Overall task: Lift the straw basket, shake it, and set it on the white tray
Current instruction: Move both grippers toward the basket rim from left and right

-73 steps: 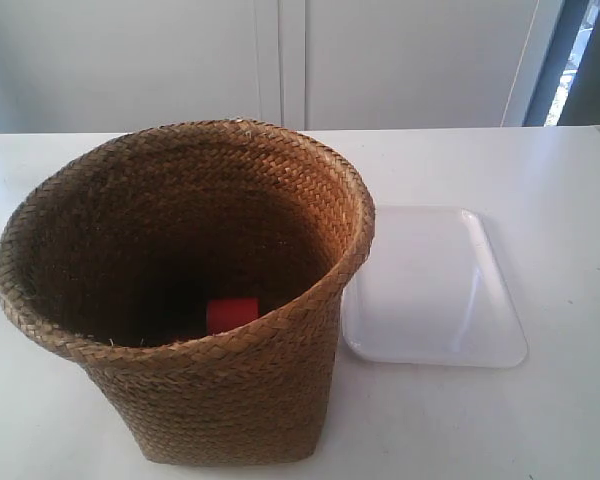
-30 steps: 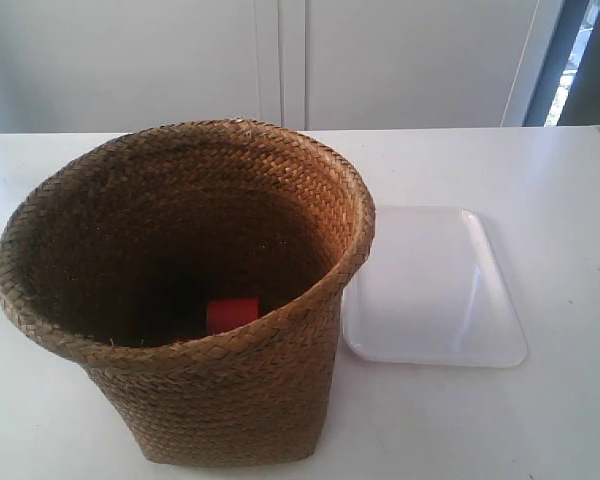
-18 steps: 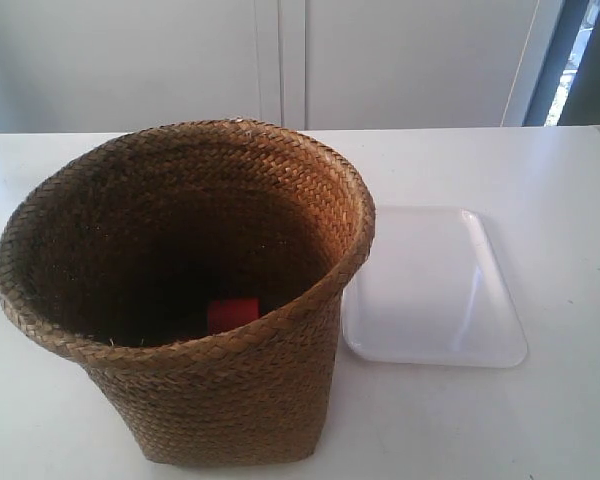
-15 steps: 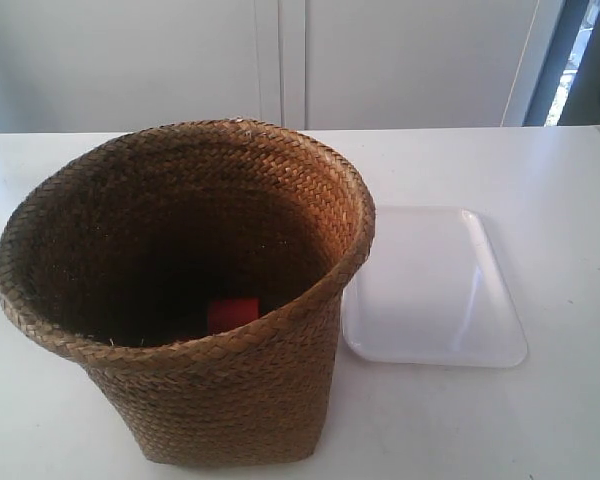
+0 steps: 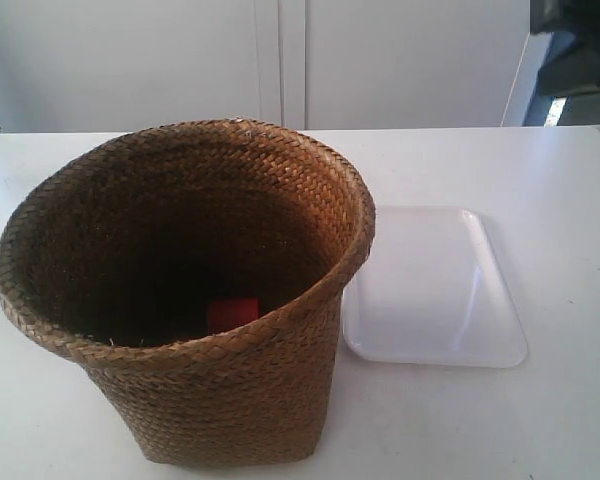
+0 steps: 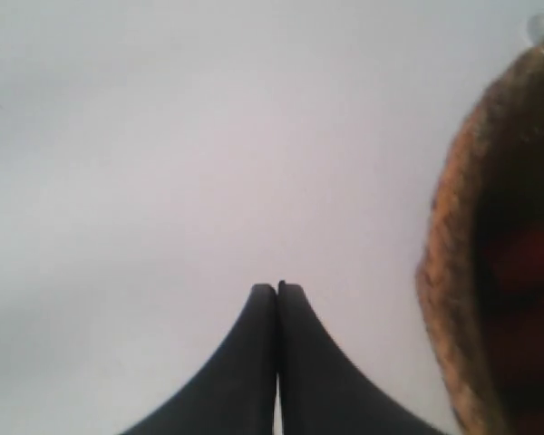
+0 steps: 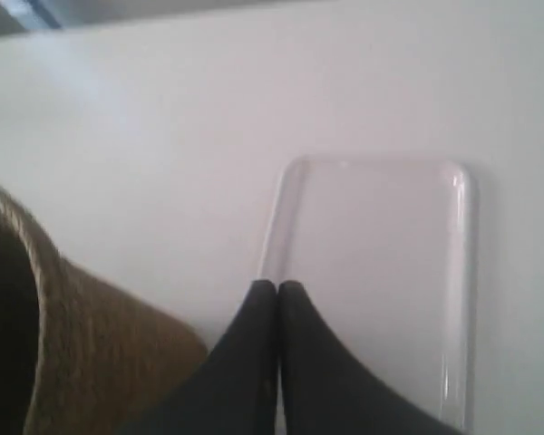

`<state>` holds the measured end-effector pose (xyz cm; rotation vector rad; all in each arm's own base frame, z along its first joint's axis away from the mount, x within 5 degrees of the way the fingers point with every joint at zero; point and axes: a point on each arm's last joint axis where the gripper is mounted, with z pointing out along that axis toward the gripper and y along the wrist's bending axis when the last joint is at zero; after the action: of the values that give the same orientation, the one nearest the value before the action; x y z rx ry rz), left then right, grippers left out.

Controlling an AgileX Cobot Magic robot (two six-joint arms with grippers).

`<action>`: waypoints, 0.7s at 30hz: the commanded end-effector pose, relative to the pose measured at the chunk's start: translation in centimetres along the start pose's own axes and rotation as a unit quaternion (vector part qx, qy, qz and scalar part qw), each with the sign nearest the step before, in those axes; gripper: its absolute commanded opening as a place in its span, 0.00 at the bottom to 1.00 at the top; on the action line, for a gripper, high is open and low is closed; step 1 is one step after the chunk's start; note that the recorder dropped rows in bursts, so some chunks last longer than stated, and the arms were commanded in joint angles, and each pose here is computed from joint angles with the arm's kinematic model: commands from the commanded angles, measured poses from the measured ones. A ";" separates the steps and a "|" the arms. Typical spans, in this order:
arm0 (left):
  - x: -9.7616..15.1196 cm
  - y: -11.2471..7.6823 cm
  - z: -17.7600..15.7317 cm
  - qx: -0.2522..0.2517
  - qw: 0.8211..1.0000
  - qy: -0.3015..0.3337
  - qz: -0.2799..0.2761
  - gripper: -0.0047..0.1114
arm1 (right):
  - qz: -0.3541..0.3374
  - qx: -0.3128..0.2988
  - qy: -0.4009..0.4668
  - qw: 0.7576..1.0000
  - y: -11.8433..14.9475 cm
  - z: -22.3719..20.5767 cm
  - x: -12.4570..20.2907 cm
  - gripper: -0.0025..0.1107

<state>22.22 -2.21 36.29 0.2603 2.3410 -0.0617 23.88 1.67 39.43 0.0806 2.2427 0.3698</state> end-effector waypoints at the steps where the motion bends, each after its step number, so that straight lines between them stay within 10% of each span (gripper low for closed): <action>1: -0.2 0.5 -0.4 -0.030 0.999 -0.011 0.011 0.04 | 0.011 0.000 -0.044 0.999 0.0 0.0 -0.8 0.02; 11: -0.9 0.3 2.9 0.018 0.990 0.137 -0.018 0.04 | -0.040 -0.088 0.028 0.995 1.3 2.8 -2.6 0.23; 16: -2.9 -0.1 2.7 0.048 0.992 0.113 -0.038 0.04 | -0.036 -0.103 0.105 0.988 1.1 4.9 -2.4 0.51; 21: -4.7 -0.7 1.4 0.079 0.993 0.072 -0.050 0.23 | -0.017 -0.114 0.141 0.983 0.8 6.5 -1.9 0.58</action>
<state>26.40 -3.35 37.49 0.2235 2.5259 -0.2191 29.76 3.48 37.31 -0.1400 2.4431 0.6155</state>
